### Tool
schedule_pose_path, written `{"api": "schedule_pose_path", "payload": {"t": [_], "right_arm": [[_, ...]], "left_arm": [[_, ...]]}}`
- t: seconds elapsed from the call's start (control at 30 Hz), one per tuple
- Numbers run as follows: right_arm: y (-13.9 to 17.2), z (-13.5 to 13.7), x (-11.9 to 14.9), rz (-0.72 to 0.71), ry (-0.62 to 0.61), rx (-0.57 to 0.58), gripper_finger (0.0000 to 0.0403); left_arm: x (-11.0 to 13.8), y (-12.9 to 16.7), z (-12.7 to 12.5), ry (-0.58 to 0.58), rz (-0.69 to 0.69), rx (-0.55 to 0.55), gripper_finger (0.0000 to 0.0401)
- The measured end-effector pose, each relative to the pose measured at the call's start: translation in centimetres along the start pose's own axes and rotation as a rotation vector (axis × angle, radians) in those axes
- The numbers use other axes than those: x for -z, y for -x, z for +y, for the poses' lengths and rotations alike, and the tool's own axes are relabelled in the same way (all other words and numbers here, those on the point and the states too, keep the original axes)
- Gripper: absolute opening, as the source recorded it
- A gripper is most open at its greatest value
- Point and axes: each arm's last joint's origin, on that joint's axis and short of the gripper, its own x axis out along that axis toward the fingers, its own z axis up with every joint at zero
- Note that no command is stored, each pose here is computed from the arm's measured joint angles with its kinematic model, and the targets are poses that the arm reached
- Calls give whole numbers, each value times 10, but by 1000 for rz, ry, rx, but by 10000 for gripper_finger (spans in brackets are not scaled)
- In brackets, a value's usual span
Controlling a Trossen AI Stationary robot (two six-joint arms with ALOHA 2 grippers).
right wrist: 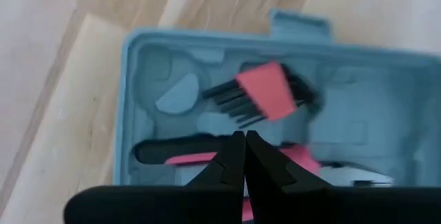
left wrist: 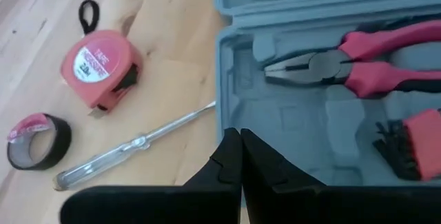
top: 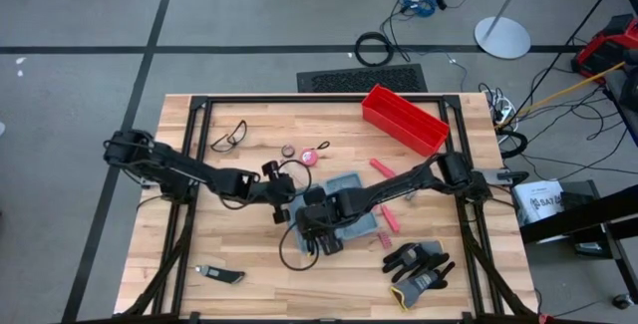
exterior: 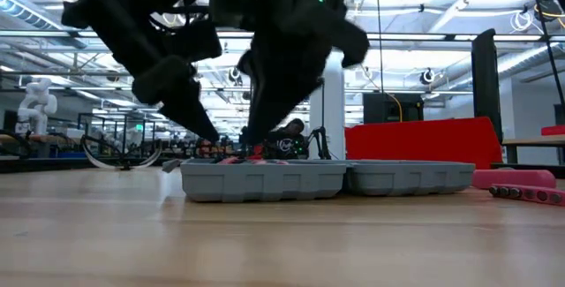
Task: Prefit tool cases
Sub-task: Put the hex key set into the toolbox
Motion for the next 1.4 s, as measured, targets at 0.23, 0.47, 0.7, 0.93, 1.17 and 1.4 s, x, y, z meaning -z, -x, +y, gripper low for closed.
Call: {"api": "schedule_pose_path", "payload": {"t": [0.23, 0.47, 0.7, 0.93, 1.17, 1.4], "right_arm": [[-7, -2, 1, 2, -29, 4, 0], [-16, 0, 0, -3, -27, -15, 0], [-16, 0, -4, -47, -23, -34, 0], [-10, -2, -1, 5, -20, 27, 0], [-13, -4, -2, -3, -27, 20, 0], [-25, -1, -6, -52, -19, -43, 0]], "left_arm": [[5, -12, -1, 14, 36, 0, 2], [9, -24, -5, 17, 48, 14, 2], [10, -26, -5, 35, 54, 15, 2], [10, -26, -5, 35, 54, 15, 2], [10, -26, -5, 35, 54, 15, 2], [10, -26, -5, 37, 51, 16, 2]]}}
